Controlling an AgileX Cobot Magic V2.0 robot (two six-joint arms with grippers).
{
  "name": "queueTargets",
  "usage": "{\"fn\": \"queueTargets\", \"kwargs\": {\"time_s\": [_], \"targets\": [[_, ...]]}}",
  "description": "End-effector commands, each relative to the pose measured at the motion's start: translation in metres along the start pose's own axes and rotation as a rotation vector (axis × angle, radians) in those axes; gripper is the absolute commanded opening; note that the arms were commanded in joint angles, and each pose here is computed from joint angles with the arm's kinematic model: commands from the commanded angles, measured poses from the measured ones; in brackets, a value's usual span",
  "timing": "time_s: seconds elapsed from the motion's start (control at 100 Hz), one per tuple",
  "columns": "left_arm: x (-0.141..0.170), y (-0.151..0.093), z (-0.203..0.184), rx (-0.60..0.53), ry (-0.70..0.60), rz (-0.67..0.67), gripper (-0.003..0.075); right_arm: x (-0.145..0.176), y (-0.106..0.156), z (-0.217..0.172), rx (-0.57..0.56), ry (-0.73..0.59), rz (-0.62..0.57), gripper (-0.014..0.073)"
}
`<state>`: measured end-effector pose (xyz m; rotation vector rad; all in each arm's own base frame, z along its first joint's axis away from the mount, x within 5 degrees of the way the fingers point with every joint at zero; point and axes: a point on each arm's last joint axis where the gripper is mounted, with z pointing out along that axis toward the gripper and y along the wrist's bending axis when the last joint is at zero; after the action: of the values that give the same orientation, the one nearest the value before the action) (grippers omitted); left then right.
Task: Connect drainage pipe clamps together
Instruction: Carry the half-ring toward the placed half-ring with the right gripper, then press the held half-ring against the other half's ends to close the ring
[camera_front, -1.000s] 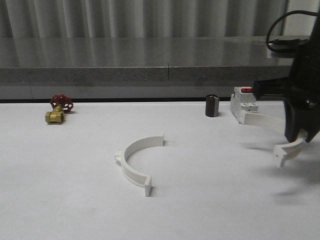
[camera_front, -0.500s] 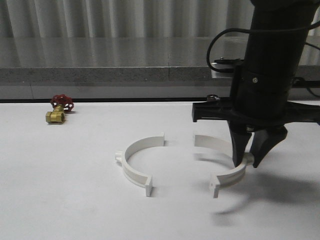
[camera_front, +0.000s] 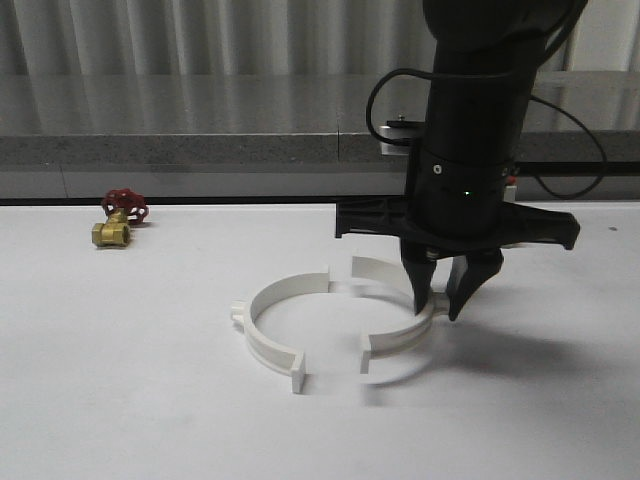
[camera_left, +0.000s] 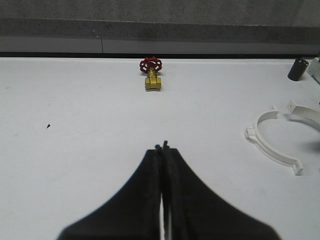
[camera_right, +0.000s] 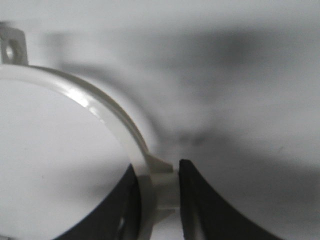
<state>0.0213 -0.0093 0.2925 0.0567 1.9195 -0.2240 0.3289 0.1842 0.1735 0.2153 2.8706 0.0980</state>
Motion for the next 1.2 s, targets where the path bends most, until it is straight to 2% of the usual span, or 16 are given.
{"fn": "queueTargets", "kwargs": {"time_s": [0.0,0.55,1.06,1.13,1.19], "targets": [[-0.013,-0.002,-0.003,0.011,-0.082,-0.012,-0.0020,-0.009,0.006,-0.019,-0.039,-0.077,0.011,0.0132],[-0.013,-0.002,-0.003,0.011,-0.082,-0.012,-0.0020,-0.002,0.024,-0.016,-0.060,-0.114,0.127,0.0132],[-0.013,-0.002,-0.003,0.010,-0.082,-0.012,-0.0020,0.003,0.028,-0.008,-0.052,-0.098,0.141,0.0132],[-0.013,-0.002,-0.003,0.009,-0.082,-0.011,-0.0020,0.003,0.028,-0.008,-0.053,-0.099,0.141,0.0156],[-0.013,-0.002,-0.003,0.009,-0.082,-0.011,-0.0020,0.002,0.029,-0.008,-0.062,-0.105,0.140,0.0239]]}}
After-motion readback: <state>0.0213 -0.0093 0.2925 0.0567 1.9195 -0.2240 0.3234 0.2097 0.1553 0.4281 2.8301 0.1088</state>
